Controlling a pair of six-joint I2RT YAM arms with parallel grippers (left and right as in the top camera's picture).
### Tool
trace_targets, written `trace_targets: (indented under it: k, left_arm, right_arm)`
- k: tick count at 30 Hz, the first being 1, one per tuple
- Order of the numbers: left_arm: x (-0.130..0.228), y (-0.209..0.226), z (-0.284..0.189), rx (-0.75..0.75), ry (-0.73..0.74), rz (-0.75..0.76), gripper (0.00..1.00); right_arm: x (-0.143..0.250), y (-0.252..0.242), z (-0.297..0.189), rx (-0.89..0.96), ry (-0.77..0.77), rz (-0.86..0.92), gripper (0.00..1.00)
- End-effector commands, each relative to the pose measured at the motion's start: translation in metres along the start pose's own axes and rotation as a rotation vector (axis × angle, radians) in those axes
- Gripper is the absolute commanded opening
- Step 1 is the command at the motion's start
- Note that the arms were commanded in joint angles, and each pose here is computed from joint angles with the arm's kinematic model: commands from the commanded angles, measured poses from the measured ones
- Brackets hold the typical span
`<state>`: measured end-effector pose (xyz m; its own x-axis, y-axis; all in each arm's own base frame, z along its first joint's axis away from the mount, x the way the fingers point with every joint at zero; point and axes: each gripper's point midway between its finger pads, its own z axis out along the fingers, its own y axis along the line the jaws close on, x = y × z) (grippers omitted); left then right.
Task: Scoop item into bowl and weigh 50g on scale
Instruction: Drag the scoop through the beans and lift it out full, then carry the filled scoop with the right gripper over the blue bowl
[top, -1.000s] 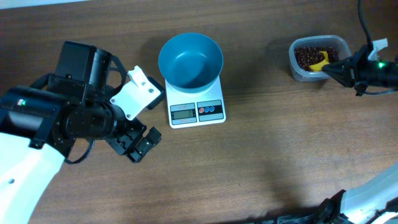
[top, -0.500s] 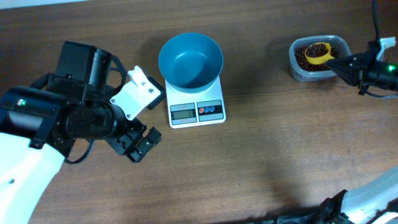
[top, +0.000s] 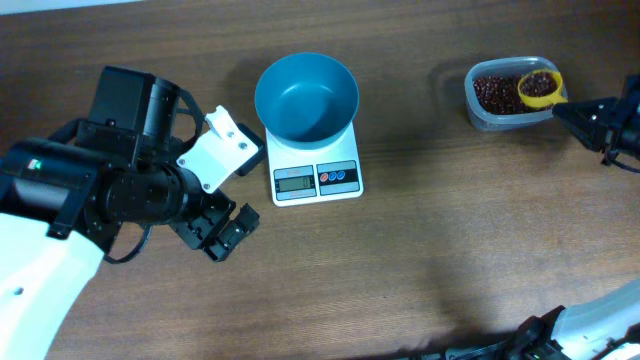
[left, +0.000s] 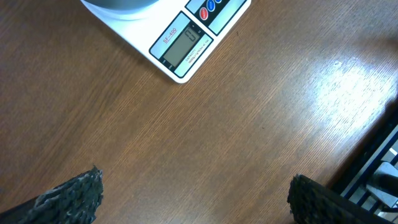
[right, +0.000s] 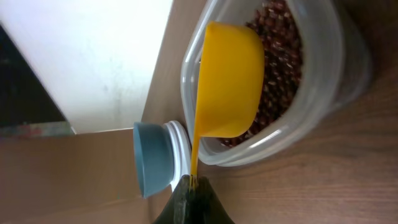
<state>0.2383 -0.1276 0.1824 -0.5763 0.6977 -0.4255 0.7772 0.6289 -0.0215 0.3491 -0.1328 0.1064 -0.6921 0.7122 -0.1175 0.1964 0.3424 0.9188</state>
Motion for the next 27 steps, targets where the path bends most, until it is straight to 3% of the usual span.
trace_targets:
  k: [1,7,17,27]
  left_arm:
    - [0.001,0.0,0.001,0.001,0.007,0.013,0.99]
    - [0.001,0.0,0.001,0.001,0.007,0.013,0.99]
    - [0.001,0.0,0.001,0.001,0.007,0.013,0.99]
    - [0.001,0.0,0.001,0.001,0.007,0.013,0.99]
  right_arm:
    - [0.006,0.001,0.0,-0.02,0.015,0.022,0.04]
    - [0.005,0.006,-0.001,-0.049,0.01,-0.045,0.04]
    - [0.006,0.046,0.0,-0.27,0.013,-0.059,0.04]
    - [0.074,0.099,0.078,-0.378,0.308,-0.126,0.04]
